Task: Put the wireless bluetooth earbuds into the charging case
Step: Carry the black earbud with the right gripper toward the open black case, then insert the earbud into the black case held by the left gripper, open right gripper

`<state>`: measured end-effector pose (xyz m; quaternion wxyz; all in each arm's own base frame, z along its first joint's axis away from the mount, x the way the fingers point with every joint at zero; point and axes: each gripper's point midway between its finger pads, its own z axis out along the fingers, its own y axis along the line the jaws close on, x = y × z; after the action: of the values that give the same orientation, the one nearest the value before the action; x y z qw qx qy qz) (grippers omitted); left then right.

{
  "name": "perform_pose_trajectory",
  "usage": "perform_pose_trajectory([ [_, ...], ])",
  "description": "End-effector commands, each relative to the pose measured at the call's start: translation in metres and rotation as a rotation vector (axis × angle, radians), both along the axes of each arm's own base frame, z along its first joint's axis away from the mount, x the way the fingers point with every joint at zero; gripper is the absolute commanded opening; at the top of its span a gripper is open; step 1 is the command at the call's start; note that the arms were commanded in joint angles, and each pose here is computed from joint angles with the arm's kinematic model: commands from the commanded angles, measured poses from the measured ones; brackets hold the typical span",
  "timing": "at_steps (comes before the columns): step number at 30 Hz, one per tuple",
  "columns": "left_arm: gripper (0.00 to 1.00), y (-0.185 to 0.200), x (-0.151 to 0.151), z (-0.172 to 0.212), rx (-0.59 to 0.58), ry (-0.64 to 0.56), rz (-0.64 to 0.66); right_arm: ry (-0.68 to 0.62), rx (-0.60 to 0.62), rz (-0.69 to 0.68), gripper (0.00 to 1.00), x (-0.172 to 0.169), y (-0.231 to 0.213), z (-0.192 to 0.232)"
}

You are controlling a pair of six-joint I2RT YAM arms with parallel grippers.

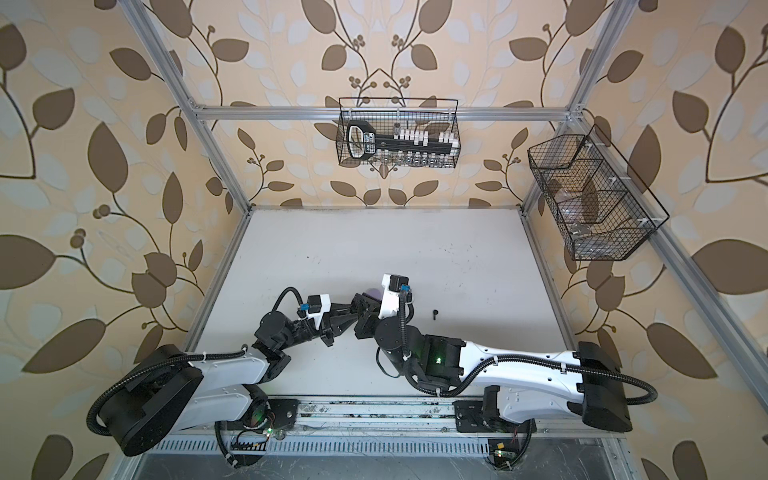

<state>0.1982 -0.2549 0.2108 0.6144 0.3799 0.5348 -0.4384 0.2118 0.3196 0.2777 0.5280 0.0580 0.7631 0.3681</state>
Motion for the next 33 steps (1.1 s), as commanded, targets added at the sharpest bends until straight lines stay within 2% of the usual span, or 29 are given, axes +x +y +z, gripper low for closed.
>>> perform_pose_trajectory([
  [1,0.0,0.003,-0.009,0.02,-0.05,-0.089,-0.013,0.005,0.008,-0.039,0.1,0.003,-0.002,-0.012],
  [33,0.0,0.004,-0.012,0.024,-0.058,-0.102,-0.019,0.027,-0.049,-0.069,0.09,0.013,0.008,-0.045],
])
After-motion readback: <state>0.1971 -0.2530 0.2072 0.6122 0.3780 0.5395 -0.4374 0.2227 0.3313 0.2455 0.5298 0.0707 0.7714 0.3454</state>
